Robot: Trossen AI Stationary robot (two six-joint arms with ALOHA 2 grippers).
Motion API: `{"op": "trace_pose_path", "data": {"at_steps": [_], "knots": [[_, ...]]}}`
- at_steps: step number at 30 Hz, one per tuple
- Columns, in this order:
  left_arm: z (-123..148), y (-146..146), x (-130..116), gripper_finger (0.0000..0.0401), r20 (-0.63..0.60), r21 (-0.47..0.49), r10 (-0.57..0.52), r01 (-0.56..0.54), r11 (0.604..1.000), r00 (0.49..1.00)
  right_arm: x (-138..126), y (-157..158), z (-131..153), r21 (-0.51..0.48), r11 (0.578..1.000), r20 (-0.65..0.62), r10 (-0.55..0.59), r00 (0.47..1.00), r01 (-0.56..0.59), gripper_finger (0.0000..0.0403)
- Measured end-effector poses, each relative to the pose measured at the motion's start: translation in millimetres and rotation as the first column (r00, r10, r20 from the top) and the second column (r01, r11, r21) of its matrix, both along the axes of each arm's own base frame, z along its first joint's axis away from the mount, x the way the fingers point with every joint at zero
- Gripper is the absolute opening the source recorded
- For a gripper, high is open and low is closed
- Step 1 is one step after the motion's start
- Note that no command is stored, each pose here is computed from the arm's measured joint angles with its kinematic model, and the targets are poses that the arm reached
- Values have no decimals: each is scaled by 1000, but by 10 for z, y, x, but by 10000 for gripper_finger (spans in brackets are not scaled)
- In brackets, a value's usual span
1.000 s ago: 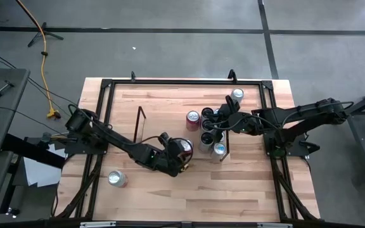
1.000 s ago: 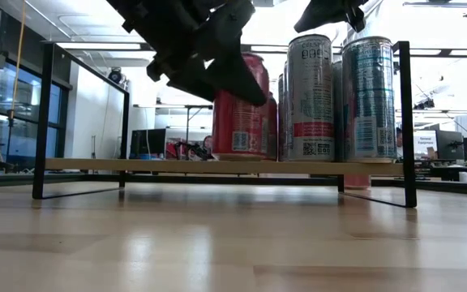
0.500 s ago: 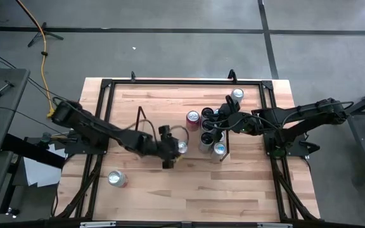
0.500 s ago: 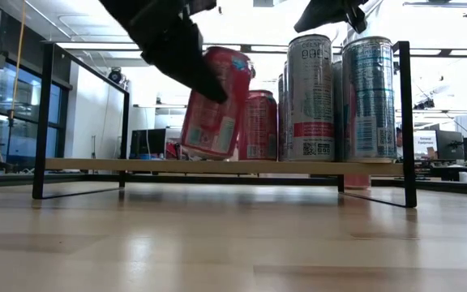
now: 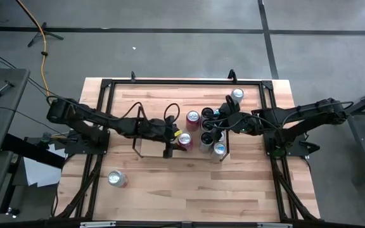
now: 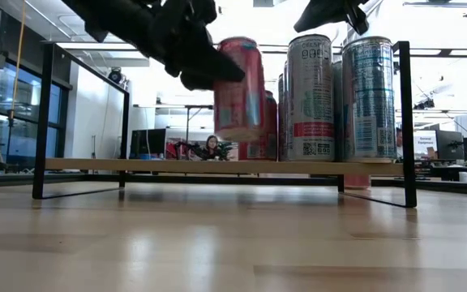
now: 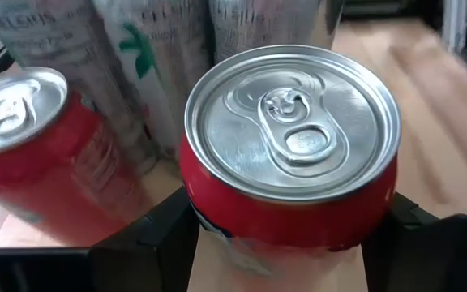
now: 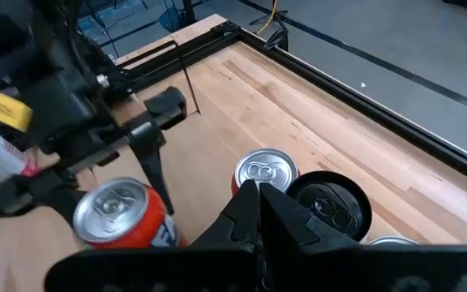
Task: Place canned beverage on shelf
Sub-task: Put the orange soda can aligned with the other orange soda can on the shelf
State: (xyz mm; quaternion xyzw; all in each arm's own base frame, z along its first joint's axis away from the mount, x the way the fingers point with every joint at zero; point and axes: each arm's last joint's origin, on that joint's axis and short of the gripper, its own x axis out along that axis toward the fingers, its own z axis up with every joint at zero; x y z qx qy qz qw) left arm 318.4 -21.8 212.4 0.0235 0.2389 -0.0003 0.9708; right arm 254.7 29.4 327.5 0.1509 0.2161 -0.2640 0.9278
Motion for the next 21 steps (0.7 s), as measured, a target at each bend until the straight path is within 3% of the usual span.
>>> {"op": "trace_pose_path", "data": {"at_steps": [8,21], "knots": [[-171,53,99,219,-27,138,-50,53,989,998,3,0,3,8,1000,9,-5,1000,5,0],[-253,50,140,239,-43,142,-46,52,988,998,3,0,3,13,1000,11,-8,1000,8,0]]}}
